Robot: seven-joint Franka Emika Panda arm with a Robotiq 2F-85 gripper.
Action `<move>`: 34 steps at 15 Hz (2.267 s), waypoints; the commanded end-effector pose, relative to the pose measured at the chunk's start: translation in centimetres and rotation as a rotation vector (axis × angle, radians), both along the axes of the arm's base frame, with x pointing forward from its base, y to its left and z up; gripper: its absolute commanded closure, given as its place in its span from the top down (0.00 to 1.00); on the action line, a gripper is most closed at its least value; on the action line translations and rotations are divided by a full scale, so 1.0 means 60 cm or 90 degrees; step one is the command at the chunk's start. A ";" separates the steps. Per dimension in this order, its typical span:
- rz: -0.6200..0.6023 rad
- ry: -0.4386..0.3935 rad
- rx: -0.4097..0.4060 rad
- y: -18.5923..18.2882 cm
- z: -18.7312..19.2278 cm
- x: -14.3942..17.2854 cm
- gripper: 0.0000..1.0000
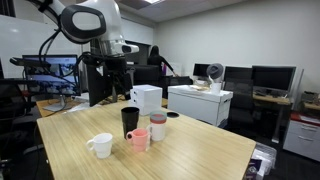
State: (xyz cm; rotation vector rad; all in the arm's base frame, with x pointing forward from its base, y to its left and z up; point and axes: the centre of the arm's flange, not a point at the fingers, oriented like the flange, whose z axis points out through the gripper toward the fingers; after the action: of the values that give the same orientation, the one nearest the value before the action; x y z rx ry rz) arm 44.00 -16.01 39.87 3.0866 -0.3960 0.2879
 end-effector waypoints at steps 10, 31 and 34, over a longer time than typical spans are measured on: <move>0.053 0.012 0.045 -0.024 -0.049 0.037 1.00; 0.083 0.075 0.067 -0.004 -0.136 0.075 0.75; 0.089 0.082 0.065 0.005 -0.140 0.070 0.58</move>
State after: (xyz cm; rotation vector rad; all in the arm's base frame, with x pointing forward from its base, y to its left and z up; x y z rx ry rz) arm 48.76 -15.99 31.77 3.1987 -0.2333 0.0834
